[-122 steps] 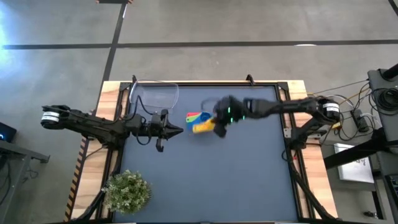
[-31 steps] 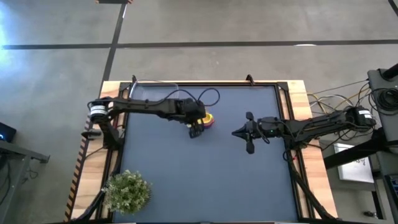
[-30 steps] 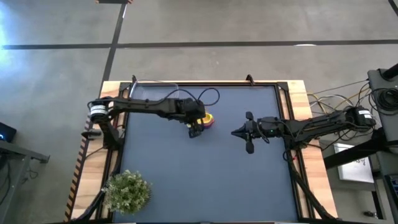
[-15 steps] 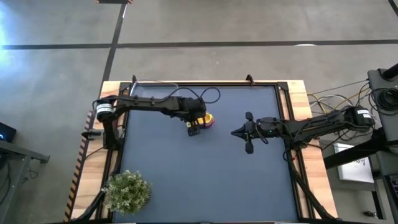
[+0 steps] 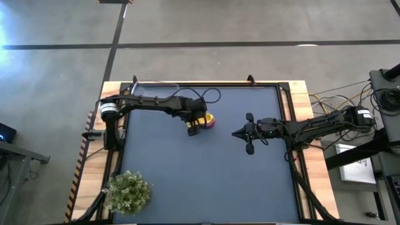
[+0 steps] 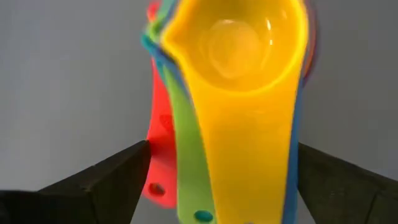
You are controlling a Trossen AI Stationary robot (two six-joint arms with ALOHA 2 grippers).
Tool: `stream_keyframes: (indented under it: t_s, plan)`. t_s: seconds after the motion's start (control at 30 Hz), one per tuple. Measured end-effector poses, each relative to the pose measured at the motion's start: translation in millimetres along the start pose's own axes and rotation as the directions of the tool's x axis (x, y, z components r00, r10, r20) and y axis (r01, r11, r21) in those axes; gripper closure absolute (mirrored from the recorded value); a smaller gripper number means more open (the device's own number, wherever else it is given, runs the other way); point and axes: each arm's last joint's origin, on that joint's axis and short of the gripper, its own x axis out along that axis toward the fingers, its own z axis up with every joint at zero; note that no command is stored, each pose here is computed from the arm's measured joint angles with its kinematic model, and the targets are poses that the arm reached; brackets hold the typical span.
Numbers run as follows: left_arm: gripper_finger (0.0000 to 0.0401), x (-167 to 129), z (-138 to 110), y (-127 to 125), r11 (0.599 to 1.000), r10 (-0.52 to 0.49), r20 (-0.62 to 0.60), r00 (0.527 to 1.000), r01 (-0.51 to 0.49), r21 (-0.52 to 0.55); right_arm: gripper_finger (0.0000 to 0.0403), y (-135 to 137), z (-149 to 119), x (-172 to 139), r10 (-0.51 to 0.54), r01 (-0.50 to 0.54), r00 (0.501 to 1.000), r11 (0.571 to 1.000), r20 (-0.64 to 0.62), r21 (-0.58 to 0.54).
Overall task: Nest measuring cups in basket
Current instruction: Put the nested measuring cups into the transparent bin
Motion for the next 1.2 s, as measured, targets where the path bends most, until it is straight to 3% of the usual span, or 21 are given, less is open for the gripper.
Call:
stream_keyframes:
  t_s: [0.23,0.63,0.77,1.2]
  plan:
    - [0.0075,20,2,-2,0.998,-0.039,-0.078,0.996,0.042,0.044,0.0394,0,0,0,0.0,0.0,1.0,1.0,0.001,0.002]
    - [0.0134,14,13,-1,0.997,-0.038,-0.075,0.996,0.043,0.068,0.0394,0,0,0,0.0,0.0,1.0,1.0,-0.001,0.002]
    - [0.0137,8,15,0,0.996,-0.038,-0.1,0.994,0.046,0.073,0.0394,0,0,0,0.001,-0.001,1.0,1.0,-0.001,0.002]
    - [0.0138,-19,41,-6,0.992,-0.039,-0.005,0.999,0.039,0.117,0.0394,0,0,0,0.001,-0.001,1.0,1.0,-0.003,0.002]
